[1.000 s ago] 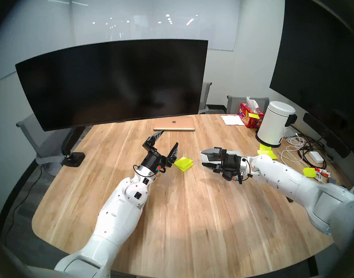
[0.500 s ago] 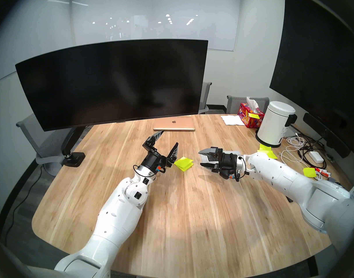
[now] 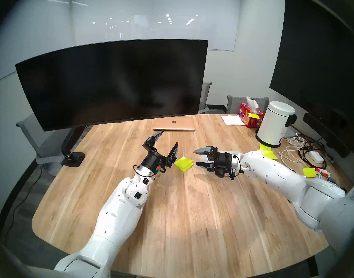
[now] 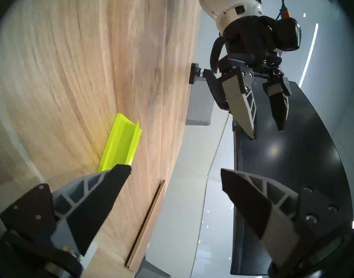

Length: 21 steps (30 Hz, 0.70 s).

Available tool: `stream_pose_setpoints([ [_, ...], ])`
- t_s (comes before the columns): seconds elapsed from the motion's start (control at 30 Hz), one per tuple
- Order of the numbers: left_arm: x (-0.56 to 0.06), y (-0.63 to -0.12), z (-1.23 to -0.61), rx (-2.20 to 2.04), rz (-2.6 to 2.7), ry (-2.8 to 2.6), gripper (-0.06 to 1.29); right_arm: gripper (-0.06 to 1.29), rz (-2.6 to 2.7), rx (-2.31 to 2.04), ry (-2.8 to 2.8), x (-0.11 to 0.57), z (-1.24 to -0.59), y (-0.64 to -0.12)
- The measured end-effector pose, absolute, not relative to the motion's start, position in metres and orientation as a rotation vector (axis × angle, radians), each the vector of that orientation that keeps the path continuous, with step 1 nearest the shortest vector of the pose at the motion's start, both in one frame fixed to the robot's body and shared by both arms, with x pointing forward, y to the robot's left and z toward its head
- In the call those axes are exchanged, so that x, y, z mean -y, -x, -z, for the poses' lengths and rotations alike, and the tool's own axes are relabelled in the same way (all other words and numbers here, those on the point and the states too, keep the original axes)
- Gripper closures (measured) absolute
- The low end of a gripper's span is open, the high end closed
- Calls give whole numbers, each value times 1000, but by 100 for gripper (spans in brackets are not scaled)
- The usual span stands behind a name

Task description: Peel one sticky note off the pad and stick it onto the monitor, then press it flat

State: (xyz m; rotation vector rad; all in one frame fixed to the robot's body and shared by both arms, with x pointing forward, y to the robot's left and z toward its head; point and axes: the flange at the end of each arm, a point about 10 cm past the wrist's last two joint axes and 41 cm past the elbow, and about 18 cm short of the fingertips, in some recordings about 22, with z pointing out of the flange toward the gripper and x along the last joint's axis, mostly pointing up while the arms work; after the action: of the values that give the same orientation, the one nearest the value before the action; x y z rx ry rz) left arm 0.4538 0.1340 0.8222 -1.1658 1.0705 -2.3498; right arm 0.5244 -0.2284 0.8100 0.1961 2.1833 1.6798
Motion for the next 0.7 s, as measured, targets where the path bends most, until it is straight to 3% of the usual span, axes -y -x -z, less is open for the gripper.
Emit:
stream_pose_setpoints([
  [0.7, -134, -454, -822, -1070, 2350, 1166, -3, 0, -1633, -2222, -196, 228, -804, -536],
])
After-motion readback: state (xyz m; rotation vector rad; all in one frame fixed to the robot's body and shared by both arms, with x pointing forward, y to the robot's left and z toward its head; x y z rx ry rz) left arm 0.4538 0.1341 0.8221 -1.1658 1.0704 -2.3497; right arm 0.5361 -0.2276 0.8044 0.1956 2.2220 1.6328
